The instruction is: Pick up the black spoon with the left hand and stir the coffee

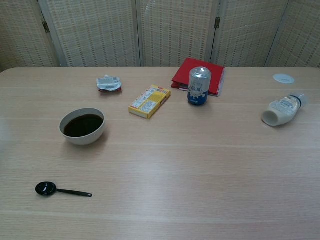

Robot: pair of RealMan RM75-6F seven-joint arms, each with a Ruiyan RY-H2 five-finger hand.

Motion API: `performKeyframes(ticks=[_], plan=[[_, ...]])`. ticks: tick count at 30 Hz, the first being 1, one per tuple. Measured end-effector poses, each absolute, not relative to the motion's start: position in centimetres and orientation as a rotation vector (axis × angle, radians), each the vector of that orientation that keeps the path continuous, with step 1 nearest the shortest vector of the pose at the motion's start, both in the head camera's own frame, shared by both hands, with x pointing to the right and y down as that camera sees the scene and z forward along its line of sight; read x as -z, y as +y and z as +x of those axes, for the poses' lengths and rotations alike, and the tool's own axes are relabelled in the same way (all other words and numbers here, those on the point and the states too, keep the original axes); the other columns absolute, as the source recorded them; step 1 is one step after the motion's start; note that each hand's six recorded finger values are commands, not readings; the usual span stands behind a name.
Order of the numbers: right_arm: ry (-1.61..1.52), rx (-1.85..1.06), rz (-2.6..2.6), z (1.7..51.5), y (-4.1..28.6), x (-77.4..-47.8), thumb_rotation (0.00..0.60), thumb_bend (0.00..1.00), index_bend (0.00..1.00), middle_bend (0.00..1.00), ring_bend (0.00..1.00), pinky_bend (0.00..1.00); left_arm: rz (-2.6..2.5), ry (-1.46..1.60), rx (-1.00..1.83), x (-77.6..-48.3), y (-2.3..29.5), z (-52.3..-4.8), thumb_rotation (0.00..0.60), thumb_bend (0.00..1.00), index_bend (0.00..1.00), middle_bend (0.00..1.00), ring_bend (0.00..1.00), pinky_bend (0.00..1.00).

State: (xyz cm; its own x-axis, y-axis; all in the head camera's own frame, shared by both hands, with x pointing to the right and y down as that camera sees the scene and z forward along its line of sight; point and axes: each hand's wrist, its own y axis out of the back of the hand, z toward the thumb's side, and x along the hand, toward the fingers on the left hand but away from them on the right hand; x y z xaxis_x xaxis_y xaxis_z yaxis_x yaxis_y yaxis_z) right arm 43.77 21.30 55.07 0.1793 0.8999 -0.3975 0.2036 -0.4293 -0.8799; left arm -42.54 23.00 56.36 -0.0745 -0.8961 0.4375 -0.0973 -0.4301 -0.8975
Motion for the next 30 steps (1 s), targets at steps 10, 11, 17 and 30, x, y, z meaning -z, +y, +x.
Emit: performKeyframes(ticks=[10,11,17,30], plan=[[-1.059,-1.279,-1.756,43.7,21.2,-54.5,0.6,0.13,0.0,0.09,0.09,0.08,-1.56,1.096,1.558,-56.3,22.9,-42.5,0.6,0.26,0.27,0.31,0.29,0.31],[-1.061,-1.277,-1.755,43.7,21.2,-54.5,0.6,0.13,0.0,0.09,0.09,0.08,-1.561,1.097,1.556,-56.3,22.9,-42.5,0.6,0.26,0.27,0.31,0.29,0.31],[-1.068,-1.277,-1.752,43.8,21.4,-54.5,0.6,0.13,0.0,0.09,0.09,0.08,-1.569,1.095,1.548,-56.3,22.8,-42.4,0.6,0.26,0.27,0.31,0.29,0.31],[-1.079,-1.269,-1.74,43.9,21.4,-54.0,0.6,0.13,0.0,0.09,0.1,0.08,-1.653,1.09,1.468,-56.7,22.3,-40.8,0.6,0.26,0.3,0.31,0.29,0.31]])
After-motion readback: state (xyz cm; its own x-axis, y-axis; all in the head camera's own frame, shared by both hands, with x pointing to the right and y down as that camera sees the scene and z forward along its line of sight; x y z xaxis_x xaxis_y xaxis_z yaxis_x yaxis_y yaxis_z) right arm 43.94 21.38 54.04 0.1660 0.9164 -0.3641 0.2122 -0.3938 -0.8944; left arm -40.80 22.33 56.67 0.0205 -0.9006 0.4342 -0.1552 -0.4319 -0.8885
